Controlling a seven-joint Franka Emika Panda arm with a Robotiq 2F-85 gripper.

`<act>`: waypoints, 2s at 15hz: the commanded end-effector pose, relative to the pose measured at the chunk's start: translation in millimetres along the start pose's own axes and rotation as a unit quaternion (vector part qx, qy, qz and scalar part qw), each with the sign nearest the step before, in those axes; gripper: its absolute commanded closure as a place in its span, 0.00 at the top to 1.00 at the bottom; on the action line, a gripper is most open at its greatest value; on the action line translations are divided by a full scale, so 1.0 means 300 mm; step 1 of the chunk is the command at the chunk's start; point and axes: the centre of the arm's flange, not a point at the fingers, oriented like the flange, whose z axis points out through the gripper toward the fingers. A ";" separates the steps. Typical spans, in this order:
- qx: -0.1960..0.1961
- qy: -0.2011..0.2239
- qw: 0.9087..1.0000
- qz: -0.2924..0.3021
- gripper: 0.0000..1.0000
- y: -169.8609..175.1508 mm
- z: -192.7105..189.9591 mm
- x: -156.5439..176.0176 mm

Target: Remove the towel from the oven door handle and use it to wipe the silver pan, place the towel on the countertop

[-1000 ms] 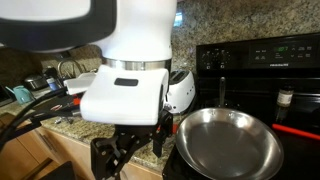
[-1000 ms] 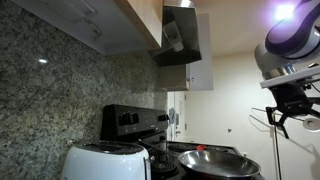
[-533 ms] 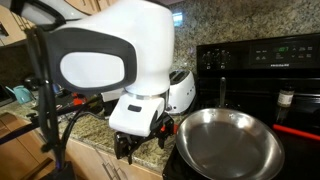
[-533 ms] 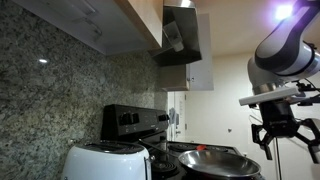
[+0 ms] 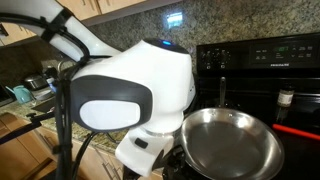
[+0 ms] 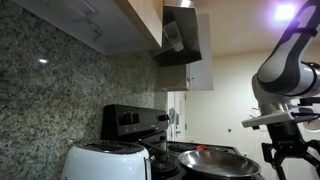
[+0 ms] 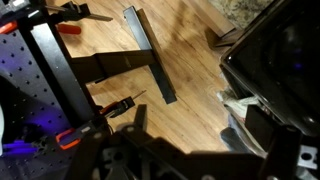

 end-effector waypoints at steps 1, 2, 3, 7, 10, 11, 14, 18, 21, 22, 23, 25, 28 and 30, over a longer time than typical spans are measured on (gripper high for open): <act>-0.009 0.005 0.999 0.032 1.00 -0.050 0.090 0.048; -0.007 0.002 0.999 0.031 1.00 -0.061 0.116 0.059; -0.006 0.004 0.999 0.046 1.00 -0.072 0.140 0.071; 0.004 0.003 0.997 0.071 1.00 -0.136 0.212 0.087; 0.018 -0.002 0.994 0.105 1.00 -0.187 0.244 0.093; 0.021 -0.002 0.993 0.114 1.00 -0.200 0.251 0.094; 0.023 0.004 0.990 0.141 1.00 -0.230 0.264 0.114; 0.021 -0.009 0.988 0.154 1.00 -0.232 0.258 0.166; 0.001 -0.007 0.998 0.069 1.00 -0.147 0.233 0.174; 0.007 -0.009 1.000 0.028 1.00 -0.097 0.219 0.177; 0.004 -0.002 1.000 0.000 1.00 -0.065 0.217 0.181; 0.001 -0.003 1.000 -0.027 1.00 -0.037 0.231 0.190; 0.000 -0.005 1.000 -0.022 1.00 -0.022 0.247 0.191; 0.012 -0.004 1.000 -0.005 1.00 -0.034 0.246 0.176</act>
